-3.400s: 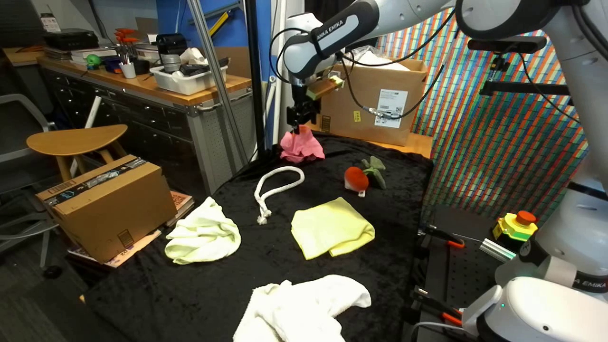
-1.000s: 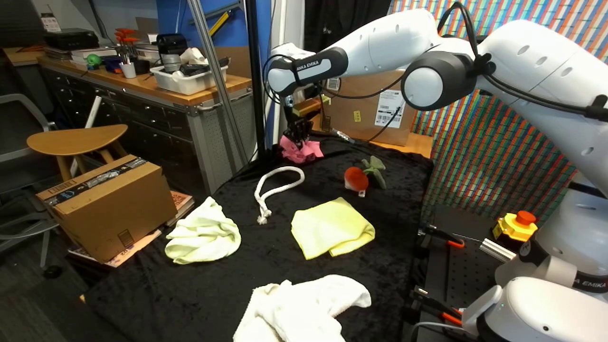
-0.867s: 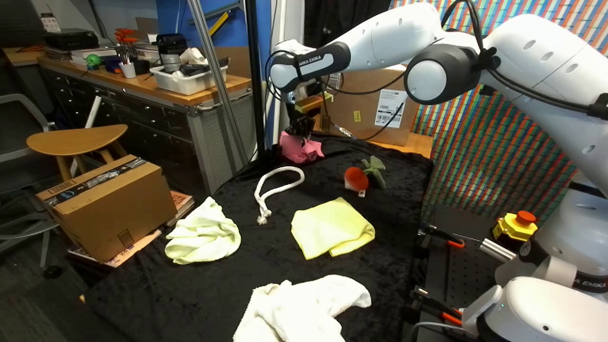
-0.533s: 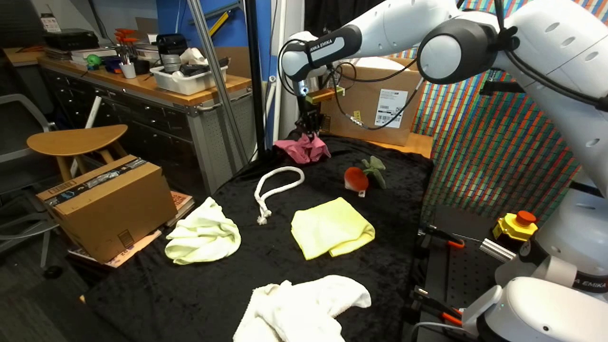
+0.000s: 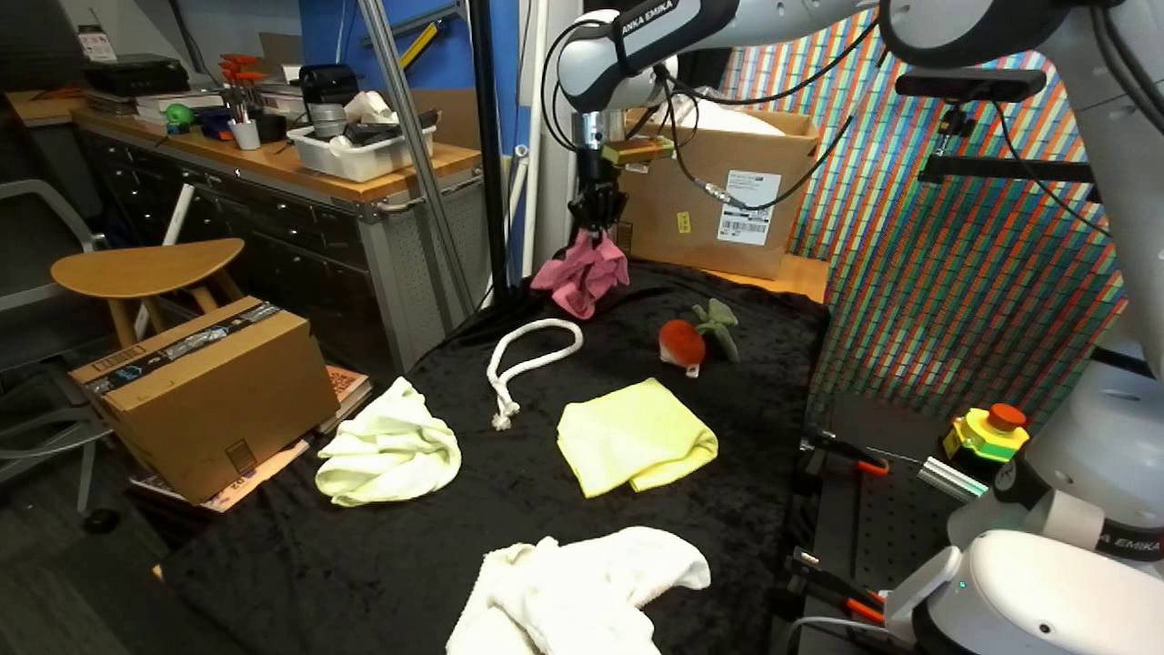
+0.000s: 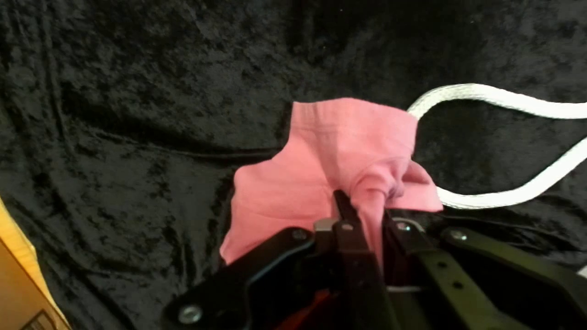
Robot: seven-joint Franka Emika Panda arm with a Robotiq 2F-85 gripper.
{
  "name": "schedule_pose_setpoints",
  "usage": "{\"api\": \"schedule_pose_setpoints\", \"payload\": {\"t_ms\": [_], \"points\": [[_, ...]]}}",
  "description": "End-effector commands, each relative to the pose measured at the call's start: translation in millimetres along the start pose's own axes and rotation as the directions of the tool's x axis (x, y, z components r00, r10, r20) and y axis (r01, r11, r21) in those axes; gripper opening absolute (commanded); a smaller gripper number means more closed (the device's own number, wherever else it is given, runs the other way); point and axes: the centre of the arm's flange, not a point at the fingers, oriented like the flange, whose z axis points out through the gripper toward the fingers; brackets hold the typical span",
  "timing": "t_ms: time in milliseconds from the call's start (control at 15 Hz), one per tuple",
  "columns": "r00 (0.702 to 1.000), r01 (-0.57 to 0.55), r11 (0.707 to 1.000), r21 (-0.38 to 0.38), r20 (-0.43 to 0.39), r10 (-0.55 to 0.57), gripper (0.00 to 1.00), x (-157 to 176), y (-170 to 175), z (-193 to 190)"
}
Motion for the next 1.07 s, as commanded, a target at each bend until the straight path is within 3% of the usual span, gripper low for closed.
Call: {"api": "schedule_pose_setpoints", "payload": {"t_ms": [0, 467, 1000], "points": [[0.985, 0.13, 0.991, 0.019, -0.118, -0.127, 0.08, -72.5, -31.1, -38.7], [0.929, 0.324, 0.945, -0.04, -0.178, -0.326, 0.08, -158.3, -87.6, -90.0], [0.829, 0.538, 0.835, -0.111, -0.111, -0.549, 0.07, -266.0, -154.7, -85.4]]}}
